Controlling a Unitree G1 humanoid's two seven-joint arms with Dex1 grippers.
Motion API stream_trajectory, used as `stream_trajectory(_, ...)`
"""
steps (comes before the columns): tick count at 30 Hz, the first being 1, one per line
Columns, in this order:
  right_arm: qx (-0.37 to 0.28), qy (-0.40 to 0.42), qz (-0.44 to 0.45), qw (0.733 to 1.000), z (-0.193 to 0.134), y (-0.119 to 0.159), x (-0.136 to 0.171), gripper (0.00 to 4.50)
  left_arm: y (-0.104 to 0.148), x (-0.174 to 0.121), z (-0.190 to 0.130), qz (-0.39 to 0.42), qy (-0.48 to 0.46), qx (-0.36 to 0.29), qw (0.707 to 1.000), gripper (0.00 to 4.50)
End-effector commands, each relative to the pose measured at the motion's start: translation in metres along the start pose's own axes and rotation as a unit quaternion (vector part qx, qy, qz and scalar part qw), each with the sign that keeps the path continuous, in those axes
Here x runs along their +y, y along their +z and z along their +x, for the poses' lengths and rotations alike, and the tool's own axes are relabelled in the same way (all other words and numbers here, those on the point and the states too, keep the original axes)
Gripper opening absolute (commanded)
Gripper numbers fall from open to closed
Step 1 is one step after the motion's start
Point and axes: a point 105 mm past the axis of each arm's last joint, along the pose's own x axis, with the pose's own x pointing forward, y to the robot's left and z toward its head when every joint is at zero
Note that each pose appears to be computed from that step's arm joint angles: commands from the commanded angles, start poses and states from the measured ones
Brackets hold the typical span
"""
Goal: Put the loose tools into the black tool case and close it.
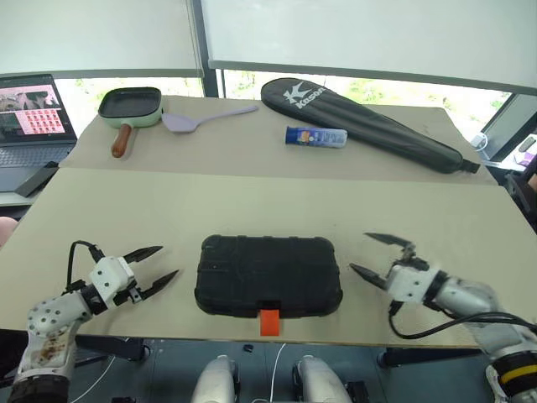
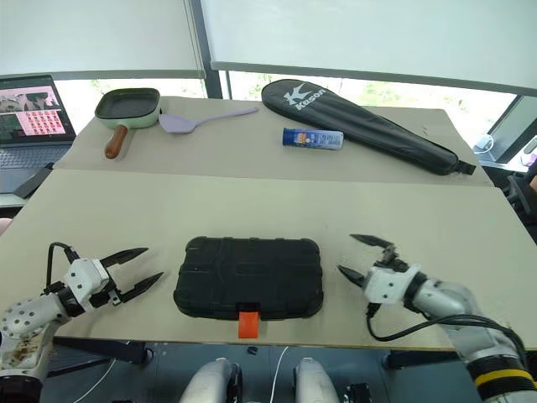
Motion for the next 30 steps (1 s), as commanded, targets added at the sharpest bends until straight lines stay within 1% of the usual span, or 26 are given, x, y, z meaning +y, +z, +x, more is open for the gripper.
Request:
stream_trajectory(1, -0.021, 0.074, 0.129, 0.989, -0.017, 0.020, 0.012, 3.84, 0.014, 0.024, 0.008, -0.002, 0.022, -0.018, 1.000, 3.36)
stream_trajectory(4, -0.040, 0.167, 0.161, 0.972, -0.025, 0.050, 0.037, 2.84, 0.033, 0.037, 0.032, -0.011, -0.001, -0.035, 0.999, 2.60)
stream_trajectory(5, -0.045, 0.188, 0.169, 0.966, -0.026, 0.059, 0.045, 2.52, 0.039, 0.038, 0.041, -0.010, -0.020, -0.038, 0.999, 2.23)
stream_trajectory(6, -0.046, 0.207, 0.183, 0.960, -0.027, 0.066, 0.052, 2.07, 0.043, 0.037, 0.048, -0.004, -0.036, -0.037, 0.999, 1.75)
stream_trajectory(7, -0.044, 0.222, 0.189, 0.956, -0.028, 0.071, 0.059, 1.80, 0.046, 0.036, 0.054, -0.002, -0.048, -0.033, 0.998, 1.47)
stream_trajectory(10, -0.046, 0.249, 0.201, 0.946, -0.023, 0.084, 0.077, 0.73, 0.047, 0.032, 0.079, -0.021, -0.081, -0.010, 0.996, 0.29)
stream_trajectory(11, -0.046, 0.254, 0.204, 0.944, -0.020, 0.088, 0.082, 0.41, 0.047, 0.028, 0.086, -0.018, -0.097, -0.002, 0.995, 0.01)
stream_trajectory(12, -0.037, 0.260, 0.217, 0.940, -0.014, 0.090, 0.090, 0.04, 0.045, 0.020, 0.093, -0.015, -0.135, 0.015, 0.991, 0.00)
stream_trajectory(13, -0.027, 0.264, 0.228, 0.937, -0.009, 0.091, 0.095, 0.04, 0.043, 0.012, 0.098, -0.011, -0.167, 0.029, 0.986, 0.00)
stream_trajectory(15, -0.015, 0.261, 0.229, 0.938, -0.002, 0.092, 0.098, 0.04, 0.042, 0.006, 0.102, -0.003, -0.194, 0.040, 0.980, 0.00)
stream_trajectory(17, -0.014, 0.244, 0.236, 0.941, 0.006, 0.094, 0.093, 0.04, 0.037, 0.006, 0.103, -0.004, -0.197, 0.059, 0.979, 0.00)
stream_trajectory(20, -0.012, 0.220, 0.225, 0.949, 0.023, 0.090, 0.084, 0.04, 0.035, 0.004, 0.102, -0.013, -0.202, 0.060, 0.977, 0.00)
stream_trajectory(23, -0.006, 0.177, 0.212, 0.961, 0.044, 0.078, 0.065, 0.04, 0.034, -0.003, 0.097, -0.041, -0.210, 0.058, 0.975, 0.00)
stream_trajectory(27, -0.009, 0.108, 0.200, 0.974, 0.072, 0.068, 0.031, 0.04, 0.044, -0.009, 0.091, -0.129, -0.191, 0.047, 0.972, 0.00)
stream_trajectory(30, -0.022, 0.078, 0.193, 0.978, 0.092, 0.065, 0.011, 0.04, 0.047, -0.018, 0.077, -0.146, -0.182, 0.045, 0.971, 0.00)
